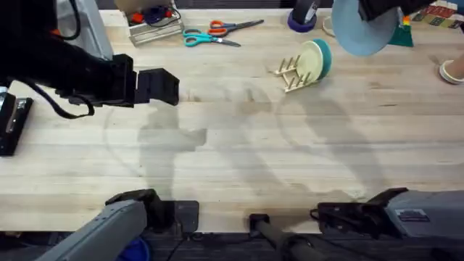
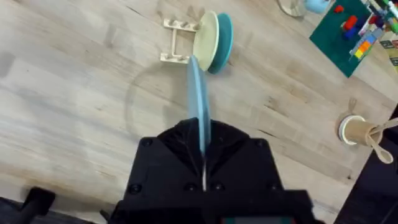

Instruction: Pick up the plates from the table one by one and place each into a slot on the dish rack.

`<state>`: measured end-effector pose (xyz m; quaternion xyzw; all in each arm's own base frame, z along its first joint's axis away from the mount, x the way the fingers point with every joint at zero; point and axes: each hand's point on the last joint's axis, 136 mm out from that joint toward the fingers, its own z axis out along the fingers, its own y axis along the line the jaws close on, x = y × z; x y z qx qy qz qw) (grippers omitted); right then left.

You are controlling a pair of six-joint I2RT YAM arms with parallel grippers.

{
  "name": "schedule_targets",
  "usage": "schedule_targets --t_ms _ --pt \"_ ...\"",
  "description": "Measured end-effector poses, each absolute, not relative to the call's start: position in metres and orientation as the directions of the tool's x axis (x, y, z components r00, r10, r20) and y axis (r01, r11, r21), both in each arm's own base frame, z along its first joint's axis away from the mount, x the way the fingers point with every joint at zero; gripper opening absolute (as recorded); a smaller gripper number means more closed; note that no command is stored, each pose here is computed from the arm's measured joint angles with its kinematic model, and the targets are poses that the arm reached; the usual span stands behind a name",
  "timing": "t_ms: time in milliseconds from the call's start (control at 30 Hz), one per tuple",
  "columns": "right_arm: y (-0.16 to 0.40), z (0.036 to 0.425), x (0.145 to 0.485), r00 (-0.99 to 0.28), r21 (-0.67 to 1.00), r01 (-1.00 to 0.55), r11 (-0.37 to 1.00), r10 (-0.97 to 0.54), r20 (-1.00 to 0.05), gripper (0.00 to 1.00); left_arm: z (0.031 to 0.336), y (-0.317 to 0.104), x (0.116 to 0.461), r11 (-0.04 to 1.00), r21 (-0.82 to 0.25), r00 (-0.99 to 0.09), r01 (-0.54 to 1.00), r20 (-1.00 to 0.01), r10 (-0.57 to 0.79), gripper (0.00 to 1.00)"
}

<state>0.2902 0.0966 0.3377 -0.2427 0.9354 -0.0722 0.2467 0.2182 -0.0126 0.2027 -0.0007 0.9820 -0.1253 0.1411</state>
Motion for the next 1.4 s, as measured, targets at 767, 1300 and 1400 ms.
schedule_targets --t_ms 767,1300,1400 --pt "0.107 0.336 0.287 -0.759 -0.199 -0.445 0.873 -0.486 -0.434 0.033 0.203 -0.013 0.218 0.969 -0.247 -0.96 0.034 -0.277 -0.037 0.993" --pt "0.083 0.337 0.3 -0.808 -0.08 -0.363 0.928 -0.356 -0.469 0.033 0.203 -0.013 0.218 0.969 -0.247 -0.96 0.034 -0.277 -0.037 0.993" --pt "0.085 0.338 0.303 -0.802 -0.071 -0.364 0.929 -0.351 -0.482 0.033 0.203 -0.013 0.218 0.969 -0.247 -0.96 0.034 -0.277 -0.037 0.992"
